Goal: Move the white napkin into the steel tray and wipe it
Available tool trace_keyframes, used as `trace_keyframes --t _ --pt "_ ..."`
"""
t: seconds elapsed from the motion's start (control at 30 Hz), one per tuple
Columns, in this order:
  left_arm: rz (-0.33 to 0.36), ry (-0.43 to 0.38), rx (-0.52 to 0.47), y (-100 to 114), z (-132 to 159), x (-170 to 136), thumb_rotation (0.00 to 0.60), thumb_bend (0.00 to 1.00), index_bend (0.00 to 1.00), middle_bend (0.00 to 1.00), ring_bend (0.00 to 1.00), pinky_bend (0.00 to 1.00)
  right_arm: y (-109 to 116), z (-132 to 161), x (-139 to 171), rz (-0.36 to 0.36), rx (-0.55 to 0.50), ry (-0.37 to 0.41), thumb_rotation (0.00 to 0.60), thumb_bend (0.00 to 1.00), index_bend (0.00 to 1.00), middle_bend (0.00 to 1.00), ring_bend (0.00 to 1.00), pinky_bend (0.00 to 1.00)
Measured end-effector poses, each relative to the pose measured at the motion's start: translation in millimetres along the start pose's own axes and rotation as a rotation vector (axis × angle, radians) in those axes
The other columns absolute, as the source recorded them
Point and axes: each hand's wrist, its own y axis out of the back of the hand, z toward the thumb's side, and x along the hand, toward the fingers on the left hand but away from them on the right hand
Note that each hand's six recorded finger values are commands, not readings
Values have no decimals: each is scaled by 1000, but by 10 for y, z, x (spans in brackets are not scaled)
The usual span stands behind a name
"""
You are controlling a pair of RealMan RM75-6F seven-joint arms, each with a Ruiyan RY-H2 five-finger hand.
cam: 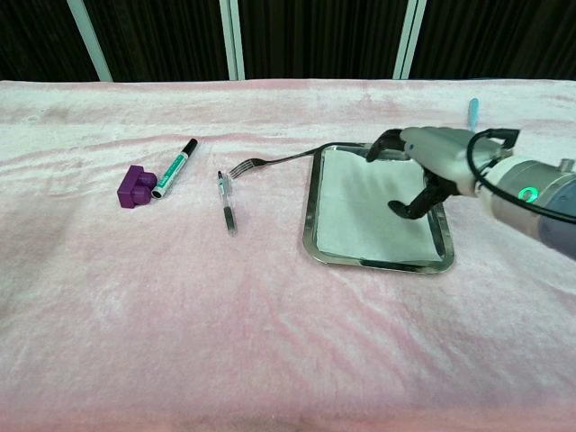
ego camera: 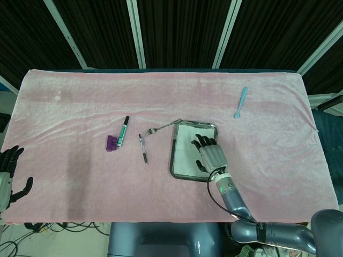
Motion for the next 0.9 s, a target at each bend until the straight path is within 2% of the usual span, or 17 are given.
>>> trace_keyframes --t 0.1,0.27,0.37,0.5,0.7,0.8,0.9 --pt "5 -2 -2 10 3 -5 600 407 91 29 0 0 147 -245 121 -30 5 -25 600 288 232 66 102 165" --pt "22 -11 -5 37 26 -11 600 407 91 29 0 0 420 -868 476 -112 -13 -98 600 274 225 44 101 165" --pt "30 -14 3 46 32 -13 600 407 91 29 0 0 522 -1209 793 -175 -31 -137 600 272 217 43 102 165" --pt "29 -13 16 38 31 -16 600 407 91 29 0 0 535 -1557 1316 -258 -35 -194 600 261 203 38 98 165" --pt "31 -4 19 47 14 -11 600 407 91 28 0 0 486 -1737 2052 -354 19 -225 600 253 185 35 94 165" --pt "32 -3 20 55 6 -8 600 407 91 28 0 0 405 -1755 2326 -354 33 -236 600 247 184 35 94 165" --pt "31 -4 24 52 6 -9 600 407 91 28 0 0 352 -1761 2465 -340 42 -241 600 241 176 35 94 165"
